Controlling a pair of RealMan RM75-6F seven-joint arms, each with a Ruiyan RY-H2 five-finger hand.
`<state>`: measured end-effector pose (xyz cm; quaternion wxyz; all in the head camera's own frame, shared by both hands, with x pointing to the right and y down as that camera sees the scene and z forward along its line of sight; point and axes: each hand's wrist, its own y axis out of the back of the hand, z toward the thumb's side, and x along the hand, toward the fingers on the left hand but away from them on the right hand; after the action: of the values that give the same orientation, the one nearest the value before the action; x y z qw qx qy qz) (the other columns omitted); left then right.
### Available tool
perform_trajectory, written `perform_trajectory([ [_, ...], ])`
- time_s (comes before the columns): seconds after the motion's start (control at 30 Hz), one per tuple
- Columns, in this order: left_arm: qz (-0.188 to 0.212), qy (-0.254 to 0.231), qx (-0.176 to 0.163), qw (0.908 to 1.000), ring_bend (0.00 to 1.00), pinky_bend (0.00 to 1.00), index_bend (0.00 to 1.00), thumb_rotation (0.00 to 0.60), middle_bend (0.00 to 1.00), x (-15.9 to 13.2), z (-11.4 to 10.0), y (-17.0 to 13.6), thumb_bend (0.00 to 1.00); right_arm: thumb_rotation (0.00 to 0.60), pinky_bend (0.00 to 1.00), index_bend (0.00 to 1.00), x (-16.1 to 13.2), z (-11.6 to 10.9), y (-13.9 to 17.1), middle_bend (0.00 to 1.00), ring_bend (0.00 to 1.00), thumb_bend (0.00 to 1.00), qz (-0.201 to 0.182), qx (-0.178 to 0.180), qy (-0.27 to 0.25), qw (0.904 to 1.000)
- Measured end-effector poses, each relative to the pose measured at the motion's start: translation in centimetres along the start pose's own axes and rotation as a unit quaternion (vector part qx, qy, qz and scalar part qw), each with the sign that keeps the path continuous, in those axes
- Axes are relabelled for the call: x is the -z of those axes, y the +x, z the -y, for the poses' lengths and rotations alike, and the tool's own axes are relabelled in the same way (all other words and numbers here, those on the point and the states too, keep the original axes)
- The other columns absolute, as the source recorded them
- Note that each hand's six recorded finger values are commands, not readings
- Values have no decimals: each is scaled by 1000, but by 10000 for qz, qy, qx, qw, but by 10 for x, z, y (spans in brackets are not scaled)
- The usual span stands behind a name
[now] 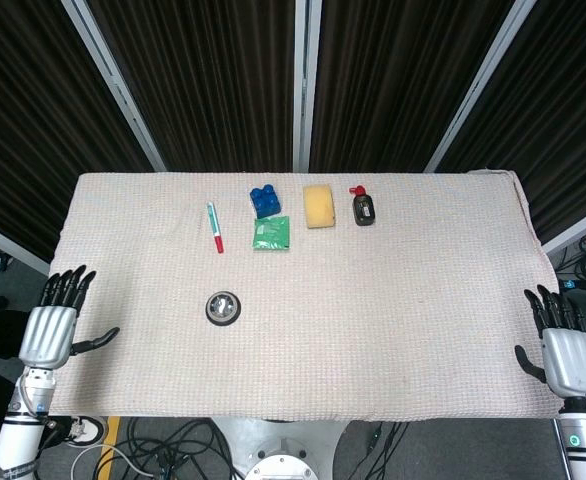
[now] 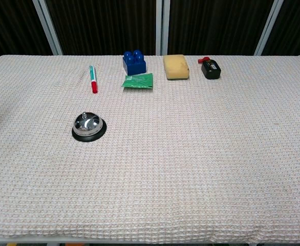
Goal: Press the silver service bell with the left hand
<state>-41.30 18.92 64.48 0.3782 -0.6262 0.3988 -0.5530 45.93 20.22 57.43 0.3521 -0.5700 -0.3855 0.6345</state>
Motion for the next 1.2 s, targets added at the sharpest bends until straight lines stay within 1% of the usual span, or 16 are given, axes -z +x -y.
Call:
perform_trajectory([
  [0.17, -16, 3, 111, 9999, 0, 0, 22, 0, 0, 2, 4, -1, 0, 600, 0, 0, 2, 0, -1, 0, 0, 249, 20, -1, -10, 10000],
  [0.33, 10, 15, 95, 10000, 0, 0, 22, 0, 0, 0, 4, 0, 0, 600, 0, 0, 3, 1, -2, 0, 0, 248, 21, -18, -20, 10000],
  [0.6, 172, 60, 112, 9998, 0, 0, 13, 0, 0, -8, 3, 4, 0, 600, 0, 0, 1, -4, -3, 0, 0, 249, 8, 97, -107, 9999],
  [0.8, 328, 99, 277, 9990, 0, 0, 1, 0, 0, -14, 8, 8, 0, 600, 0, 0, -5, -7, -3, 0, 0, 248, -94, 118, -94, 9998],
  [0.93, 407, 51, 391, 9984, 0, 0, 0, 0, 0, -20, 16, 12, 0, 600, 0, 0, -8, -8, -3, 0, 0, 241, -165, 152, -102, 9997],
  [1.03, 588, 4, 522, 9969, 0, 0, 0, 0, 0, -30, 25, 19, 0, 600, 0, 0, -8, -9, -2, 0, 0, 235, -197, 175, -128, 9996],
  [1.2, 1056, -98, 838, 9908, 0, 0, 0, 0, 0, -57, 44, 31, 0, 600, 0, 0, -8, -10, -3, 0, 0, 235, -202, 220, -118, 9995],
])
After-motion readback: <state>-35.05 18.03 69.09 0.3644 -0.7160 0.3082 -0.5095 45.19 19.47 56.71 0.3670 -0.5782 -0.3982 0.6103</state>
